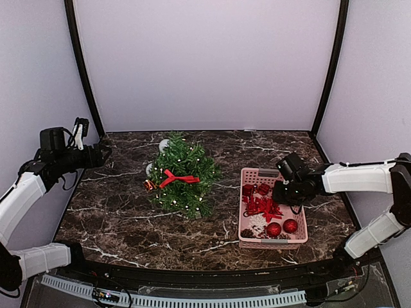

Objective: Decorate the small christmas tree
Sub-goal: Pick up the star ornament from the bin.

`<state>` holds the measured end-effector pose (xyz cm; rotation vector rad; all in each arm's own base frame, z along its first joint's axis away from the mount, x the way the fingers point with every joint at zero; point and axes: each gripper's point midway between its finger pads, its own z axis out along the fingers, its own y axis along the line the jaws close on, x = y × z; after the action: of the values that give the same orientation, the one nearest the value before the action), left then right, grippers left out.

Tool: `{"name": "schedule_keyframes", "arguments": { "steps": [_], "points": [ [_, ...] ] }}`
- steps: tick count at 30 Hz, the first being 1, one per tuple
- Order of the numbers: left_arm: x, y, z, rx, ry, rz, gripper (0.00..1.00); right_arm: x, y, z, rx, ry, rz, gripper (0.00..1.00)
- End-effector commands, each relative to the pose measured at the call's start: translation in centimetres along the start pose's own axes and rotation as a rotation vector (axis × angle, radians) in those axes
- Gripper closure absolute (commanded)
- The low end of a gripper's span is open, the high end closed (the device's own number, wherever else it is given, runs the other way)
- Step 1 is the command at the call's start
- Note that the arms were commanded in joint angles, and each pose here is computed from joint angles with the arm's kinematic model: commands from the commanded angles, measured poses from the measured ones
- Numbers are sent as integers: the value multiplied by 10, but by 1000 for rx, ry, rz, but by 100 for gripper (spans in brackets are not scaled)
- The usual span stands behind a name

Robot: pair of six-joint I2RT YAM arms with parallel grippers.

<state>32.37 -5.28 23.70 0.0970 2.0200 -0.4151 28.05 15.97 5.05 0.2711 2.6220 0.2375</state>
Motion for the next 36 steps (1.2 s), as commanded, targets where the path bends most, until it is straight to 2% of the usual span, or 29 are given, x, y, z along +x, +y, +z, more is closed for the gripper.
{"name": "schedule_keyframes", "arguments": {
  "steps": [1,11,24,32,36],
  "points": [
    [-3,-1,-4,5,-24,23,21,-11,13,0,21,-22,-32,82],
    [-4,-2,-6,2,-31,27,21,-1,14,24,65,35,-39,80],
    [-3,-1,-6,-1,-29,30,21,-2,21,35,71,42,-55,79],
    [-2,-1,-6,-3,-29,30,21,-3,22,35,127,35,-106,93],
    [-4,-3,-7,8,-33,26,21,-19,19,15,139,-29,-94,95]
  ]
}}
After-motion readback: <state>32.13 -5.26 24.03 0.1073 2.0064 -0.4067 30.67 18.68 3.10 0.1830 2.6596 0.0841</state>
